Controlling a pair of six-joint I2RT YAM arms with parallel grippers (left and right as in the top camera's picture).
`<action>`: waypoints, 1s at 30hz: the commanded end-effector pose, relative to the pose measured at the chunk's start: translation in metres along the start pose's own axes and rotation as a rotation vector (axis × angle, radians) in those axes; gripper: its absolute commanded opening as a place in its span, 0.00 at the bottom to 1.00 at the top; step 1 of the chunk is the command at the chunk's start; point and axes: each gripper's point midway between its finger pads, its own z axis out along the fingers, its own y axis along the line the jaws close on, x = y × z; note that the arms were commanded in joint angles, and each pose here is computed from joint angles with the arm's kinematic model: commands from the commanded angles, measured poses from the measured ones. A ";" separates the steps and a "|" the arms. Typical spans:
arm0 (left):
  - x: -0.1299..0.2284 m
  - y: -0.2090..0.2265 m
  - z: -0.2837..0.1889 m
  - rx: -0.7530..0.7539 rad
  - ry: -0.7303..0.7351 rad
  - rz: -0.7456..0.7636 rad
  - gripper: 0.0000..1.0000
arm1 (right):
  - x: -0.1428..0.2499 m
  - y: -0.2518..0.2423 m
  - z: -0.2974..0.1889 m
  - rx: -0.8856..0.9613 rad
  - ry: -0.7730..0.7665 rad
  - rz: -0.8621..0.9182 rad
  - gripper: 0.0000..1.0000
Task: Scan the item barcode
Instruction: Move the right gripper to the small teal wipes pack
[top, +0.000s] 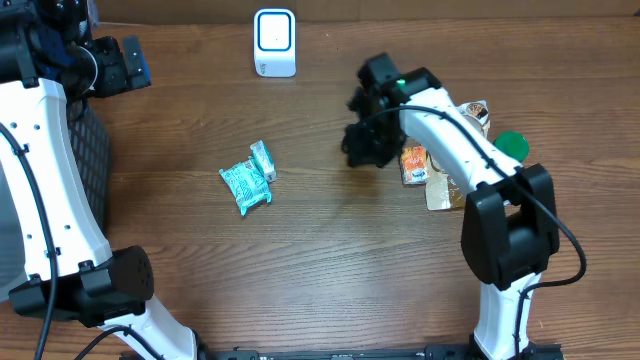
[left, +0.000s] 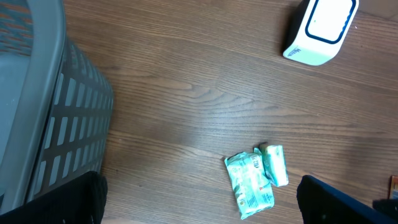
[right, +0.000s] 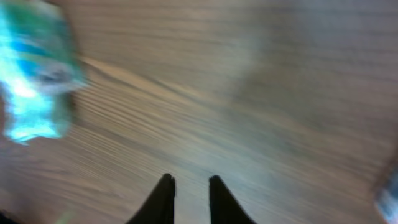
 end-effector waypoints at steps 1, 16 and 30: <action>-0.002 -0.003 -0.008 0.013 -0.021 0.018 1.00 | -0.021 0.044 -0.010 -0.068 -0.099 -0.050 0.21; -0.002 -0.003 -0.008 0.013 -0.021 0.018 1.00 | -0.036 0.126 0.060 -0.098 -0.215 -0.183 0.40; -0.002 -0.003 -0.008 0.013 -0.021 0.018 0.99 | -0.044 0.121 0.094 -0.096 -0.217 -0.214 0.17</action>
